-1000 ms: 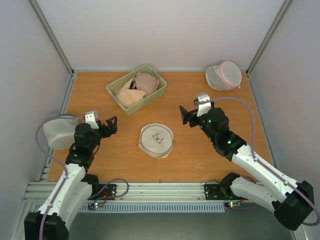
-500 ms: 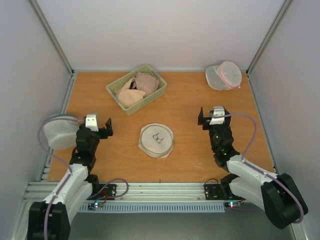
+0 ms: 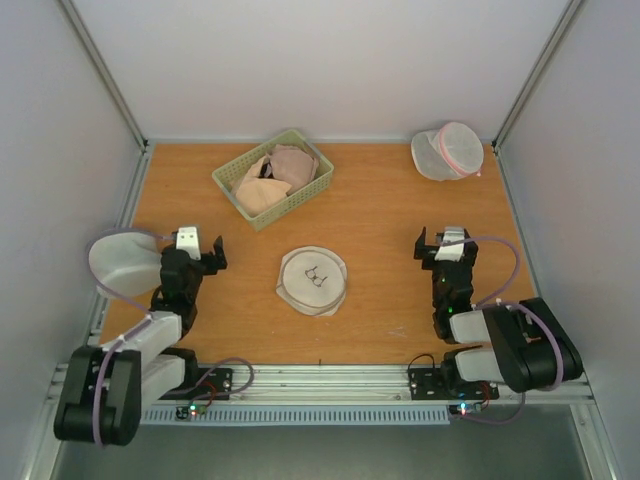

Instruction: Unzip the laundry bag and remove the bra

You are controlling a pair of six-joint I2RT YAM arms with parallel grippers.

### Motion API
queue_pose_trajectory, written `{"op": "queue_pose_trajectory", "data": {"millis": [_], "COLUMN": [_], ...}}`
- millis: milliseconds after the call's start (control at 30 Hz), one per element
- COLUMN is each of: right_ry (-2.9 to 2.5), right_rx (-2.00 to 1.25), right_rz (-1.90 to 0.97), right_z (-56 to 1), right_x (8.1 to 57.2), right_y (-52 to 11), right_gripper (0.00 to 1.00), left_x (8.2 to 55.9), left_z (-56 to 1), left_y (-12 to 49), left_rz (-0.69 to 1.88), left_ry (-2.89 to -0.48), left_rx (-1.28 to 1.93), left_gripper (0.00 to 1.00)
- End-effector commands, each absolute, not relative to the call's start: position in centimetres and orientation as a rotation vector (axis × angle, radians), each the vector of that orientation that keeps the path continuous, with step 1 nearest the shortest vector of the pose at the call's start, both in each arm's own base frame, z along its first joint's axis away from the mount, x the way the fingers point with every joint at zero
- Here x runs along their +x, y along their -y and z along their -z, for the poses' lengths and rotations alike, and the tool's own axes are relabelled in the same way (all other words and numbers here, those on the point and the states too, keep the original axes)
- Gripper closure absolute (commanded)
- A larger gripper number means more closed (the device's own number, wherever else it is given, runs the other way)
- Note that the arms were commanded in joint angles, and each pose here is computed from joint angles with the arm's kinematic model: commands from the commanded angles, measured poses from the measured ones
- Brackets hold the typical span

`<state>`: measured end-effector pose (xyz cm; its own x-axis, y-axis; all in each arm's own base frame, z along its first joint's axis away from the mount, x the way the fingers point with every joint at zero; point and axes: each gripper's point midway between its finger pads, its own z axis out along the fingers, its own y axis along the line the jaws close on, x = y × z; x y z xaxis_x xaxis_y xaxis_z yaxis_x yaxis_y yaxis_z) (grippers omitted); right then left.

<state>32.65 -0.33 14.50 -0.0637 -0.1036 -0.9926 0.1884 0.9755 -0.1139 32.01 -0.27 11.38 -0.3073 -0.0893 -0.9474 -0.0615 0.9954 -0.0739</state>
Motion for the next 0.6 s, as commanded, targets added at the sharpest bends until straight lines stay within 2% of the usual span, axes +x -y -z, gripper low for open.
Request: {"op": "queue_pose_trajectory", "data": {"millis": [0,400,567], "right_ry": [-1.419,-1.498,-1.542], "right_rx": [0.062,-0.035,-0.059], "right_rz": [0.138,0.088,0.043], "right_z": [-18.8,-16.0,-15.5], "right_x": [33.0,36.1,37.4], "right_y": [-0.3,-1.3,-1.3], "right_gripper": [0.02,0.02,0.02], "left_x": [34.6,39.4,39.8], "left_z": [-14.8,-12.7,-12.4], "left_y": [-0.5,-0.8,1.3], "left_rz": [0.017,-0.028,0.063], "left_ry": [-1.762,-1.918,-1.942], "left_rx": [-0.170,-0.198,-0.110], "left_gripper": [0.01,0.01,0.01]}}
